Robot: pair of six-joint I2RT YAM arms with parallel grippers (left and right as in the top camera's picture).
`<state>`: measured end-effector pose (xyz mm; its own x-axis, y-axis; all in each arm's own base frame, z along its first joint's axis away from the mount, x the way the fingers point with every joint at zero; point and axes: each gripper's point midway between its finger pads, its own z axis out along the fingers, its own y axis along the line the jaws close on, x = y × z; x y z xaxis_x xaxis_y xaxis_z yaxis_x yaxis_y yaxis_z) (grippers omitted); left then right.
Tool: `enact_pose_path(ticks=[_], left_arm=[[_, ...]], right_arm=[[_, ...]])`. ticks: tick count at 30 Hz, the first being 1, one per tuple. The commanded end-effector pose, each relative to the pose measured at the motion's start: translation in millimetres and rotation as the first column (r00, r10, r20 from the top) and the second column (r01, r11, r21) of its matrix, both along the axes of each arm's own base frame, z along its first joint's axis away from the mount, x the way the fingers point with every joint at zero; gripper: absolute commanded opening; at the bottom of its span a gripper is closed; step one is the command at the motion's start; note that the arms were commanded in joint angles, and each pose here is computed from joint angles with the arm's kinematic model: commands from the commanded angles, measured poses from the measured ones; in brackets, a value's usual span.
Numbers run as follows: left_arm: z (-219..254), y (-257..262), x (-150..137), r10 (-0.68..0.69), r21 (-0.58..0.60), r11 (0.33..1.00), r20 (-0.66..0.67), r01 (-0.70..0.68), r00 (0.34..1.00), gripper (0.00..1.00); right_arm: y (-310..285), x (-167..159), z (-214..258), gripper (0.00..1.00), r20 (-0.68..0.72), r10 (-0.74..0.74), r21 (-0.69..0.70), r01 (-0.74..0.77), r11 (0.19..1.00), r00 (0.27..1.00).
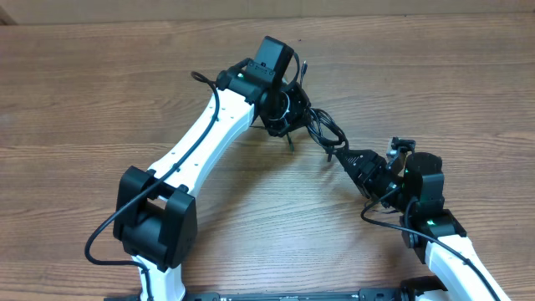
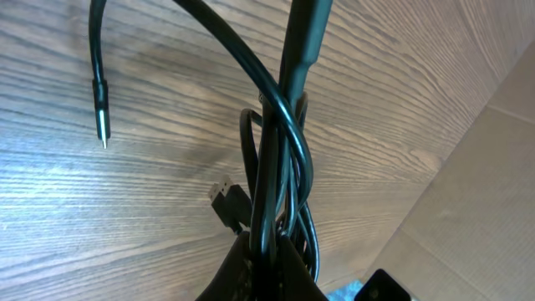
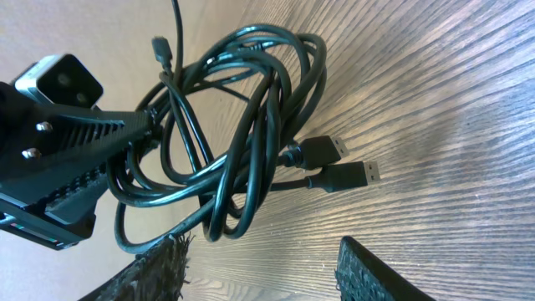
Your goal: Untangle cables
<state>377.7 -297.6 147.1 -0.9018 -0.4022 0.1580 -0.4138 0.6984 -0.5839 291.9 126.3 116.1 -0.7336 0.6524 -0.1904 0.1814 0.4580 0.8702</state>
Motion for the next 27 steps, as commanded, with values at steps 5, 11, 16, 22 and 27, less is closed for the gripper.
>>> enact_pose_path(ticks=[5, 11, 16, 22, 27], left_arm=[[1, -3, -9, -0.014, -0.043, 0.999, -0.062, 0.011, 0.998, 0.04], [3, -6, -11, -0.019, -0.062, 0.998, -0.072, 0.015, 0.997, 0.04], [0, -2, -7, -0.007, -0.032, 0.999, -0.053, 0.005, 0.999, 0.04], [-4, 5, -1, 0.027, 0.008, 1.0, -0.036, -0.027, 0.999, 0.04], [-5, 14, 7, 0.105, 0.023, 0.994, -0.054, -0.104, 0.993, 0.04]], right_arm=[[0, 11, 19, 0.57, 0.093, -0.011, 0.007, 0.01, 1.0, 0.996], [-3, 8, 10, 0.5, 0.049, -0.02, -0.005, 0.021, 1.0, 0.999], [-7, 8, 5, 0.51, 0.031, -0.044, -0.021, 0.045, 0.999, 0.999], [-9, 10, 5, 0.51, 0.035, -0.057, -0.029, 0.058, 0.998, 0.998], [-7, 7, 4, 0.59, 0.031, -0.04, -0.027, 0.041, 0.999, 0.999]])
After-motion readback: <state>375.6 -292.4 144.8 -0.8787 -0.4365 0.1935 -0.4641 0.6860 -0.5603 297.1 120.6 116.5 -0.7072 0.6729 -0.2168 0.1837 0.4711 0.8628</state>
